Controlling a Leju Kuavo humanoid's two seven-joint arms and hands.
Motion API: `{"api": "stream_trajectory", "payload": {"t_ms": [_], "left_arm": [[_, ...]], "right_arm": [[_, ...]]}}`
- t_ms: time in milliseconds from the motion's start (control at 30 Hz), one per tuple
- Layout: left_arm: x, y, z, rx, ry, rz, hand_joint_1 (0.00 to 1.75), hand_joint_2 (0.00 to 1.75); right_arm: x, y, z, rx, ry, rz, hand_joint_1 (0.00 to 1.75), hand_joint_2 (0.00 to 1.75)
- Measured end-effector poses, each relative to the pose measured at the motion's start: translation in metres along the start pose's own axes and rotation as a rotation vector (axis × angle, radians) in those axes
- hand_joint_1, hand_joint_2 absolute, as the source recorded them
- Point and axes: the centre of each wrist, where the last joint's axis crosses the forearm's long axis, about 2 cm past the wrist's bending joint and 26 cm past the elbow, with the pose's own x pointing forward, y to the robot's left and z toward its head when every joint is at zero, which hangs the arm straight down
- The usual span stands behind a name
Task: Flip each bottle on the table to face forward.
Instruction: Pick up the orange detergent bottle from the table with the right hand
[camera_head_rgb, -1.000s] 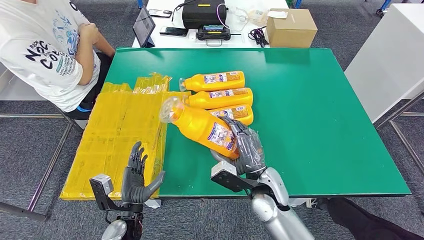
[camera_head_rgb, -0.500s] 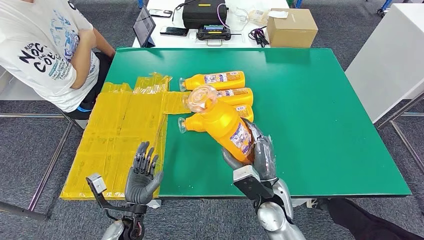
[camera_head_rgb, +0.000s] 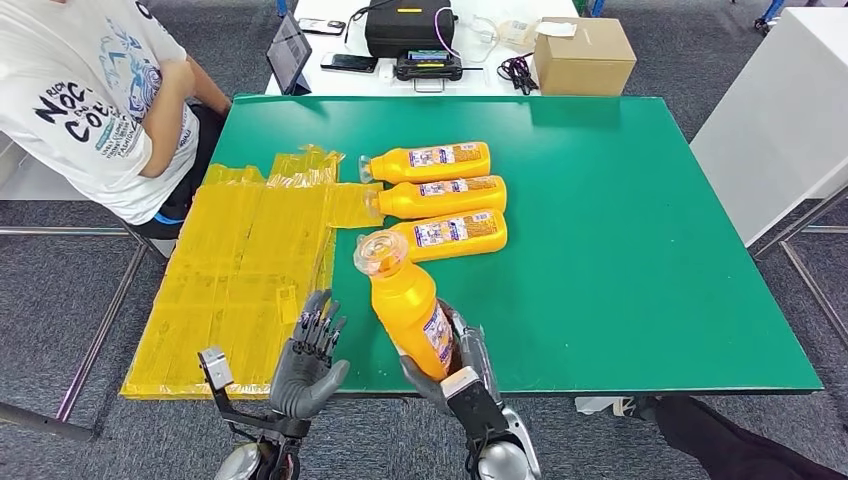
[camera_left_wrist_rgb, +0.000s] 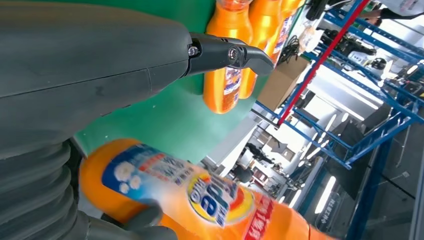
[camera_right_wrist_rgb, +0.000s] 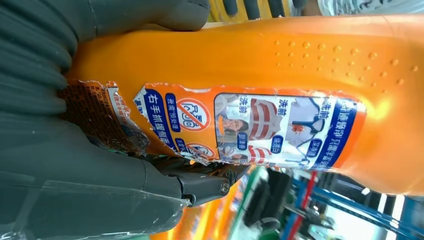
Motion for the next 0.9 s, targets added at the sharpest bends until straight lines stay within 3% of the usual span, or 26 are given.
{"api": "stream_trajectory", "payload": {"t_ms": [467, 900], "left_arm": [[-0.008, 0.004, 0.007, 0.01, 0.043, 0.032, 0.0, 1.75], [-0.008, 0.011, 0.016, -0.006, 0.027, -0.132, 0.0, 1.75]], "right_arm": [[-0.004, 0.03, 0.009, 0.131, 0.067, -0.01, 1.75, 1.75], [-0.009, 0.053, 0.012, 0.3, 0.131, -0.058, 1.75, 1.75]]}}
